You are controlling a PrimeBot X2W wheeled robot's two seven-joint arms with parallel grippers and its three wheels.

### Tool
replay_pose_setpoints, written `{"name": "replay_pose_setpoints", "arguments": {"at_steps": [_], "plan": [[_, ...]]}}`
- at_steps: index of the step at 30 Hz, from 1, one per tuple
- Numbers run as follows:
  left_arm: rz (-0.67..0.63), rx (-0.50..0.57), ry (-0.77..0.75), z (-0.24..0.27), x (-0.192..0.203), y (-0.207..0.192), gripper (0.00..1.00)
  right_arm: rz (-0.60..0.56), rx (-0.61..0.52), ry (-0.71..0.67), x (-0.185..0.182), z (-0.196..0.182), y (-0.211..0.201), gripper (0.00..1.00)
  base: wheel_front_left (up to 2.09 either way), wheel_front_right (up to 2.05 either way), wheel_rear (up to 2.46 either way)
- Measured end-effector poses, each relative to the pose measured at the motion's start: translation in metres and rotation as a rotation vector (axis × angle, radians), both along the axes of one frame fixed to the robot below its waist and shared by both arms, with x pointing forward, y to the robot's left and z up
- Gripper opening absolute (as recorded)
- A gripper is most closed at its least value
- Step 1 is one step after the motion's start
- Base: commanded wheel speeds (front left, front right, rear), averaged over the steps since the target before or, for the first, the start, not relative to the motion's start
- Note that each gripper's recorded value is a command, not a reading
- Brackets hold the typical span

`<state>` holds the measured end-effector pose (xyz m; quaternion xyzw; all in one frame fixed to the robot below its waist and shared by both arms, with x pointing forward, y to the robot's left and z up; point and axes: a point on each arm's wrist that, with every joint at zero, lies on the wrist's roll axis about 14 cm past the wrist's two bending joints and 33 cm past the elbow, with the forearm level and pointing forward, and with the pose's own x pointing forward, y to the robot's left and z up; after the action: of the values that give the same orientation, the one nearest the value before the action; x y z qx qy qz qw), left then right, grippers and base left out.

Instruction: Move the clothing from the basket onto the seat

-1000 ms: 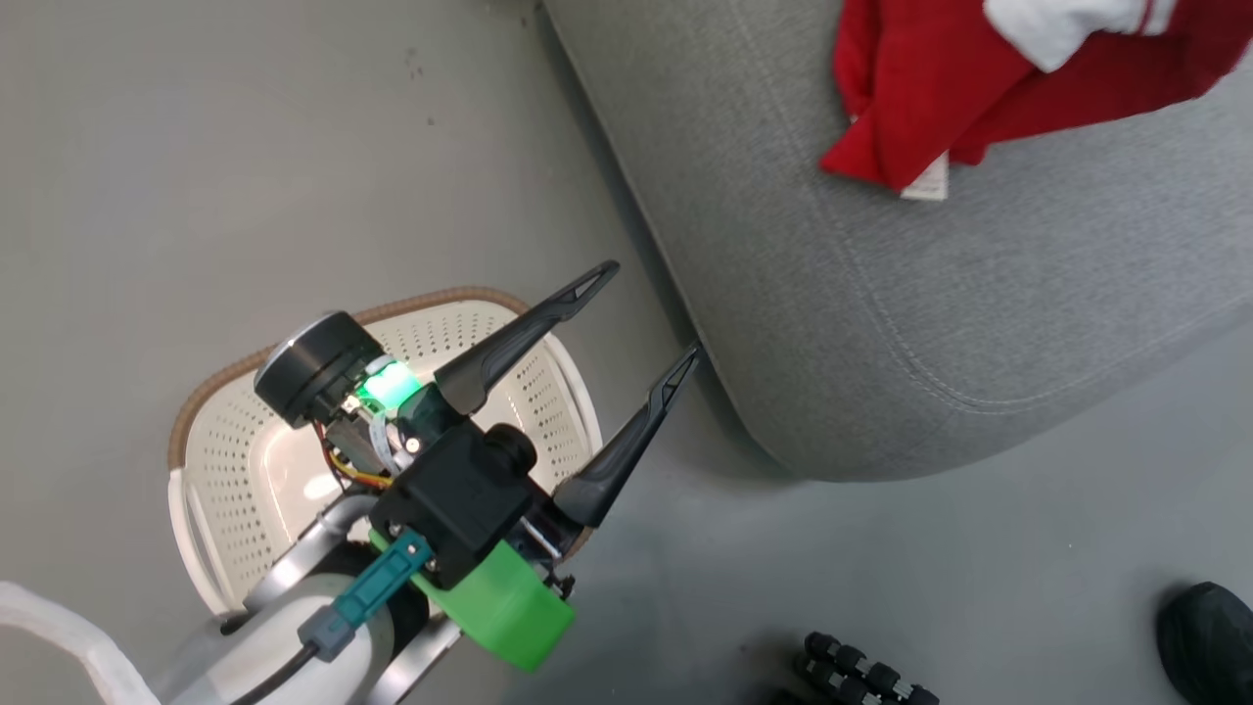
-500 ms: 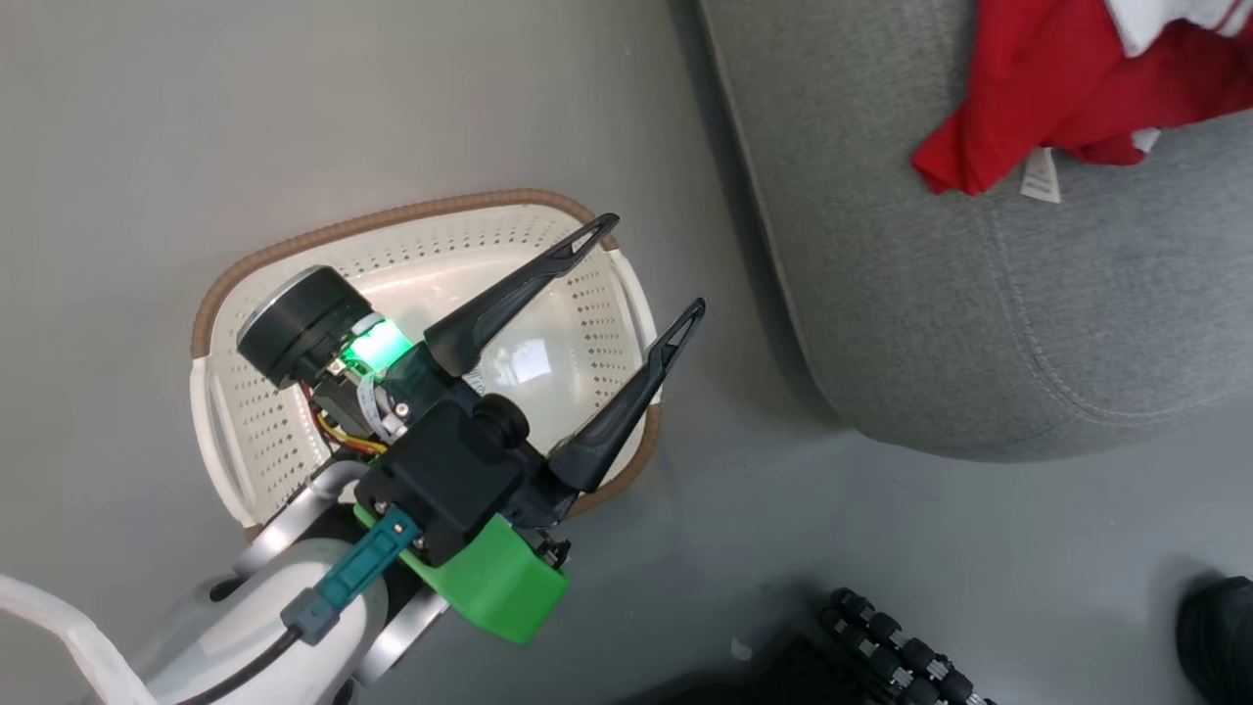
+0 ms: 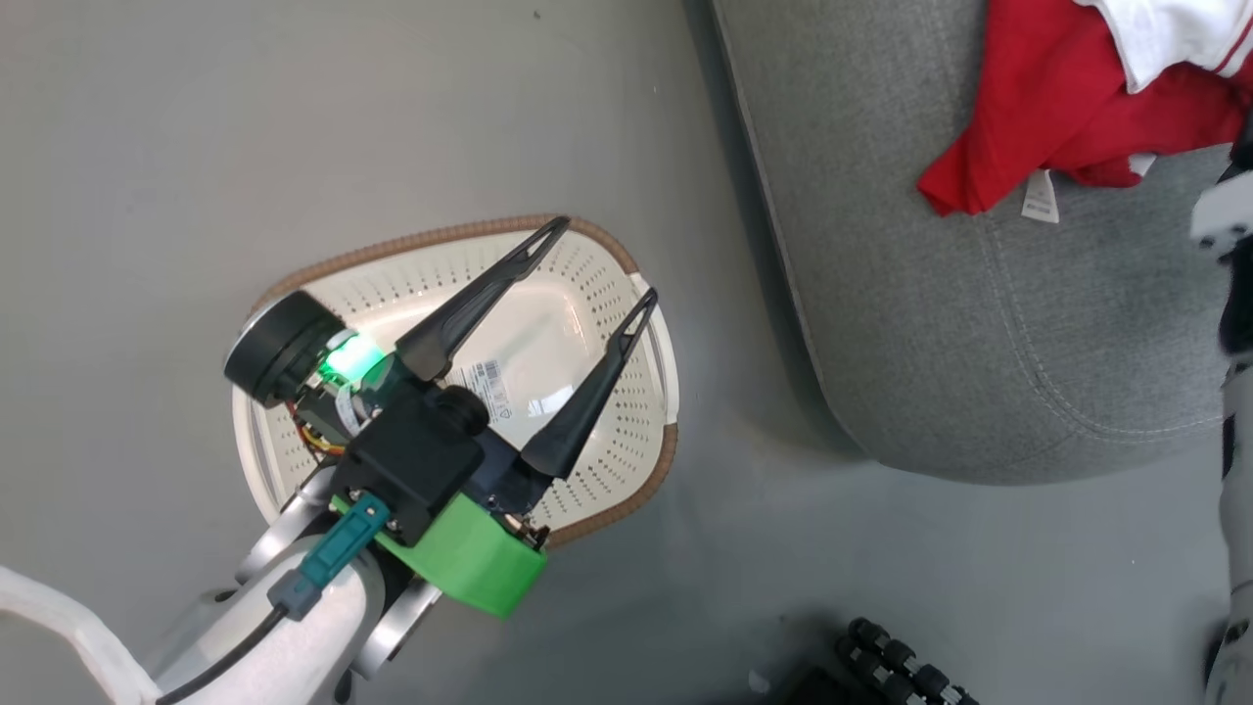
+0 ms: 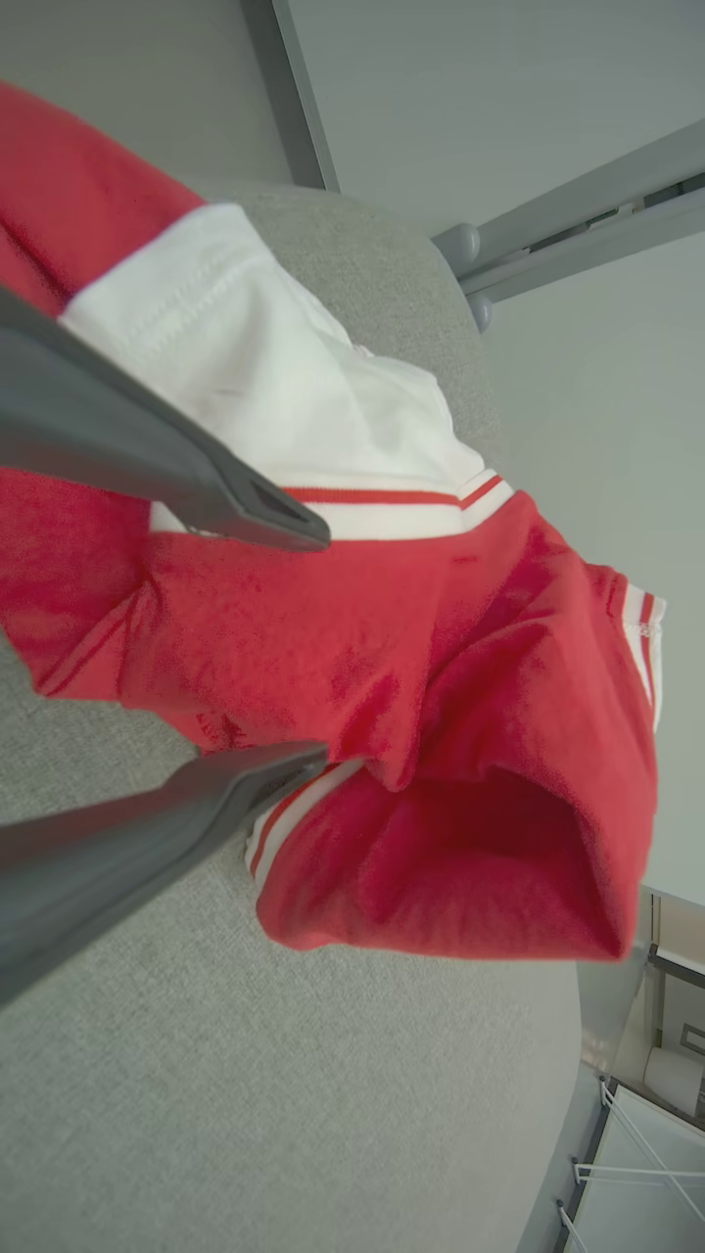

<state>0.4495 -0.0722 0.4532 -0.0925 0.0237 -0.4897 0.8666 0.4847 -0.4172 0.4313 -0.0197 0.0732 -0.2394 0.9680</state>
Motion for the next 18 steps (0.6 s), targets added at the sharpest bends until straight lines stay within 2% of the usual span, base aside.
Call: {"name": "replay_pose_setpoints", "arguments": {"at_steps": [9, 18], "plan": [[0.149, -0.004, -0.037, 0.021, 0.002, 0.025, 1.0, 0.086, -0.024, -0.084, -0.037, 0.029, 0.048, 1.0, 0.0, 0.0, 0.0], [0.352, -0.017, -0.048, 0.041, 0.008, 0.065, 1.0, 0.226, -0.023, -0.155, -0.052, 0.069, 0.111, 1.0, 0.0, 0.0, 0.0]]}}
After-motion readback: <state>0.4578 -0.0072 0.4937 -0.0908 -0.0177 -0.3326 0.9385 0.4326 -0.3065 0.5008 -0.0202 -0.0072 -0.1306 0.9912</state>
